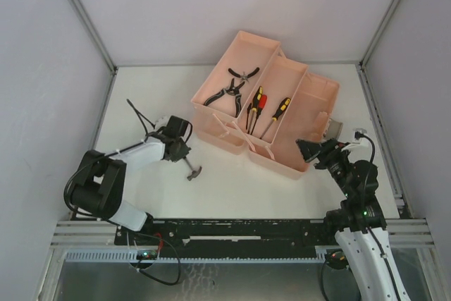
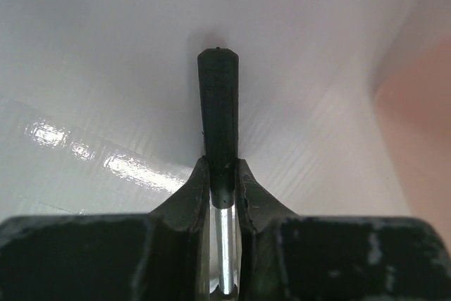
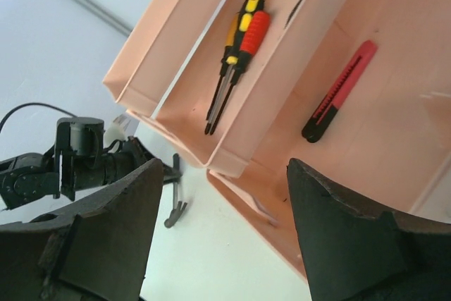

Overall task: Pack the tool kit
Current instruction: Pick up the hammer at the center of the board, then place the hammer in the toolbox.

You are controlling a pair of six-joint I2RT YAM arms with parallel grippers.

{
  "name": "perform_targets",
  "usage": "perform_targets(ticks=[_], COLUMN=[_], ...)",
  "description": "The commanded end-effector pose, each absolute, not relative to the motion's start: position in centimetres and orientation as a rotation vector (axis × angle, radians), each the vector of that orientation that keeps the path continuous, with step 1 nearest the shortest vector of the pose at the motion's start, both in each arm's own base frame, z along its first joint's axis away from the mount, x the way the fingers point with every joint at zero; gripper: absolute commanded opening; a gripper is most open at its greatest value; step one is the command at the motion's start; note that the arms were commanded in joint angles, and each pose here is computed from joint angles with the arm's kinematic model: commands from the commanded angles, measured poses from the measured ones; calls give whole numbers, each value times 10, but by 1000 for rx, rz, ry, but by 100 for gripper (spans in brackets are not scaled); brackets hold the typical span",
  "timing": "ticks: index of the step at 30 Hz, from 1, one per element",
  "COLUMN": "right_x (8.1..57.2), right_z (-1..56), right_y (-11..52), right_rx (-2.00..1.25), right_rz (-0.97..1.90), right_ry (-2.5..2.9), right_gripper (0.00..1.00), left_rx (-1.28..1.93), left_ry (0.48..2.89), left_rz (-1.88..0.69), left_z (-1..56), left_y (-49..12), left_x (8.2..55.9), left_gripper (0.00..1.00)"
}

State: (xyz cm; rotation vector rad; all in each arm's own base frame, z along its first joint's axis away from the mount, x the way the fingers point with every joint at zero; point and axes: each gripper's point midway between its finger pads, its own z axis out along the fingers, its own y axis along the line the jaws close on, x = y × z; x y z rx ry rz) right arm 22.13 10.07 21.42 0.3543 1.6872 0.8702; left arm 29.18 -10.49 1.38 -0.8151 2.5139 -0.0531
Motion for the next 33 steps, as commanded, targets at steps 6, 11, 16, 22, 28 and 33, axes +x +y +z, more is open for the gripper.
perform_targets(ticks=[6, 11, 16, 22, 28, 33], right_x=[200, 191, 183, 169, 158, 146], right_z=[265, 266, 266, 264, 255, 247], right_y=[140, 154, 166, 186, 212, 236], right_rx=[7, -99, -186, -317, -442, -571], right_rz=[1057, 1115, 1153, 1245, 1299, 1297], right_ry=[1577, 1582, 1582, 1578, 1597, 1599], right_gripper=[71, 71, 70, 70, 70, 69], left_rx=[-800, -791, -784, -775, -776, -789], left_ry=[2621, 2560, 2465, 2358, 2269, 2288], left_rz=[-111, -175, -250, -359, -428, -396], left_z=[-23, -7, 16, 46, 68, 57], left_y=[-109, -110, -108, -109, -107, -102], left_x=[231, 232, 234, 236, 234, 228], left_gripper=[0, 0, 0, 0, 0, 0])
